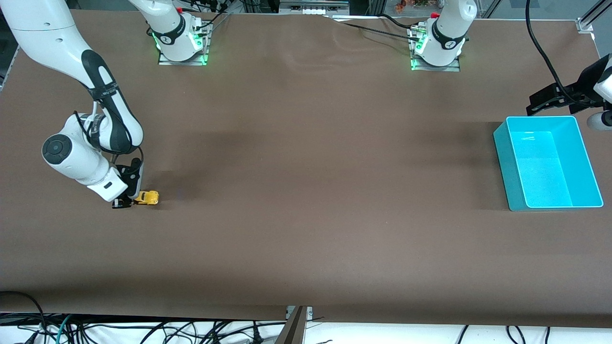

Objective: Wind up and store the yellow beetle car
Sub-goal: 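Pull the car backward along the table with the right gripper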

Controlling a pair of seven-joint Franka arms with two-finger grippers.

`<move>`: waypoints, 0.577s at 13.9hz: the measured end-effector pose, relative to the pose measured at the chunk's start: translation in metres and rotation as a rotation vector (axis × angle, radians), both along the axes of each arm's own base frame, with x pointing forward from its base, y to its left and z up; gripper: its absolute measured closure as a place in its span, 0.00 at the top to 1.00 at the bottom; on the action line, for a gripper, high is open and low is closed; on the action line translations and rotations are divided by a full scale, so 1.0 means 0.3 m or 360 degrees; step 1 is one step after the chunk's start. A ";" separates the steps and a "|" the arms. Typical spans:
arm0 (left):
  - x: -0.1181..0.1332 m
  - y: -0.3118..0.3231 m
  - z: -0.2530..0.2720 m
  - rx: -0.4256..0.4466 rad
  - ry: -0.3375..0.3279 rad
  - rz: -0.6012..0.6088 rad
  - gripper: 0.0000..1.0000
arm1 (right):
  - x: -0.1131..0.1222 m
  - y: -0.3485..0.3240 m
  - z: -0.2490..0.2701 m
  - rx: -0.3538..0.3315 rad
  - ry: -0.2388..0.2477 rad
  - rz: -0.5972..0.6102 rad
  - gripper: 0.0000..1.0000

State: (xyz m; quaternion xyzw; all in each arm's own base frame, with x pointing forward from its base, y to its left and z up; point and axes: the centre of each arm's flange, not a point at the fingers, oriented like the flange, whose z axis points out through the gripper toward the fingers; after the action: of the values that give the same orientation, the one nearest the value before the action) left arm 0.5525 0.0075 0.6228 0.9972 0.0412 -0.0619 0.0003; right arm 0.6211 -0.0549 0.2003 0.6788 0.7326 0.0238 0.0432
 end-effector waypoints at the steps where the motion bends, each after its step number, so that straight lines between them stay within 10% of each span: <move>1: 0.000 0.000 0.000 0.0000 0.0000 0.0000 1.00 | -0.001 -0.015 0.000 0.0000 -0.0001 0.0005 0.43; 8: 0.000 0.000 0.000 0.0000 0.0000 0.0000 1.00 | -0.009 -0.103 0.000 0.0018 -0.0012 0.0028 0.43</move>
State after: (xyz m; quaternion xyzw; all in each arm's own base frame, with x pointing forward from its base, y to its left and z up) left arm 0.5525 0.0076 0.6228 0.9972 0.0412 -0.0619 0.0003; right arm 0.6182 -0.0857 0.2002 0.6725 0.7382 0.0310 0.0419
